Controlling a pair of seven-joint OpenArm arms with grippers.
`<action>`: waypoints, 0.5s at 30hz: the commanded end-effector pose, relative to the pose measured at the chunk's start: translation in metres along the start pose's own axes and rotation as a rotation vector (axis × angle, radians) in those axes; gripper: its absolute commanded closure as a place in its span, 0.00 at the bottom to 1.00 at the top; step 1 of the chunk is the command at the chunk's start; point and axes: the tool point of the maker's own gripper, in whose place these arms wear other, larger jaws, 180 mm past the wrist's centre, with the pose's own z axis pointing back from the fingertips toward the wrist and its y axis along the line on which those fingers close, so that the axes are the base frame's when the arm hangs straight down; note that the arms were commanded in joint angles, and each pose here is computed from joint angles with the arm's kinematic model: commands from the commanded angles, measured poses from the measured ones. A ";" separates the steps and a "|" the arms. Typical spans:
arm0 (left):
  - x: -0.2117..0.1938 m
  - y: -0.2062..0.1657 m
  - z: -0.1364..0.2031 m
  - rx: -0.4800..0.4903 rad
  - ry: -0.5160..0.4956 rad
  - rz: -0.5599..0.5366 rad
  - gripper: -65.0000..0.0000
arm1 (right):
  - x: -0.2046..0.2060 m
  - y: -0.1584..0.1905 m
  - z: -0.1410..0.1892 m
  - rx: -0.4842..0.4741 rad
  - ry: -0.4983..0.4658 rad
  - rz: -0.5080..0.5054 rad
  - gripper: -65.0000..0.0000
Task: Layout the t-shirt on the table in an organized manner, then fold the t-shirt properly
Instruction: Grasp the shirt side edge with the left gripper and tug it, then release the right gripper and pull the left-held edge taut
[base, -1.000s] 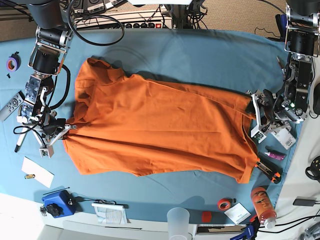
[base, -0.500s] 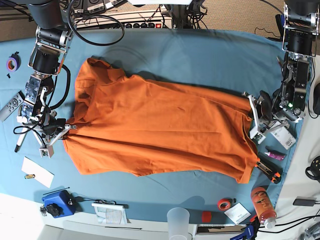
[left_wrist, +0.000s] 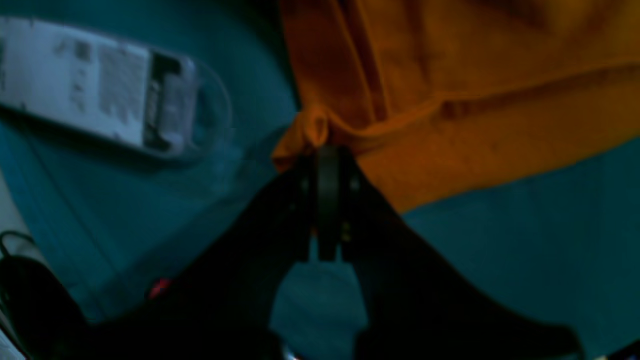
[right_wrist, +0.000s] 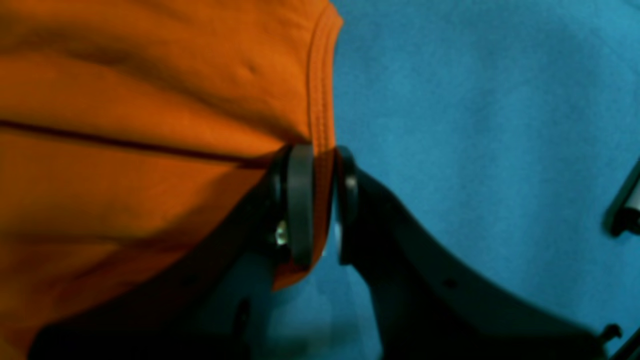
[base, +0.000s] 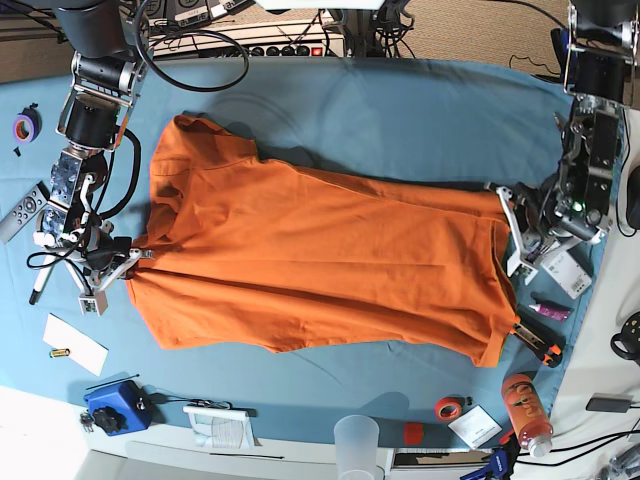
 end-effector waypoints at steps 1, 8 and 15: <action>0.009 0.011 0.011 0.050 -0.037 -0.022 1.00 | 0.025 -0.009 0.009 -0.020 -0.064 0.004 0.87; -0.008 0.003 0.036 0.227 -0.086 -0.084 1.00 | 0.019 0.002 0.009 0.050 -0.033 -0.026 0.87; -0.024 0.009 0.051 0.370 -0.110 -0.050 1.00 | 0.032 0.014 0.035 0.303 -0.143 -0.193 0.87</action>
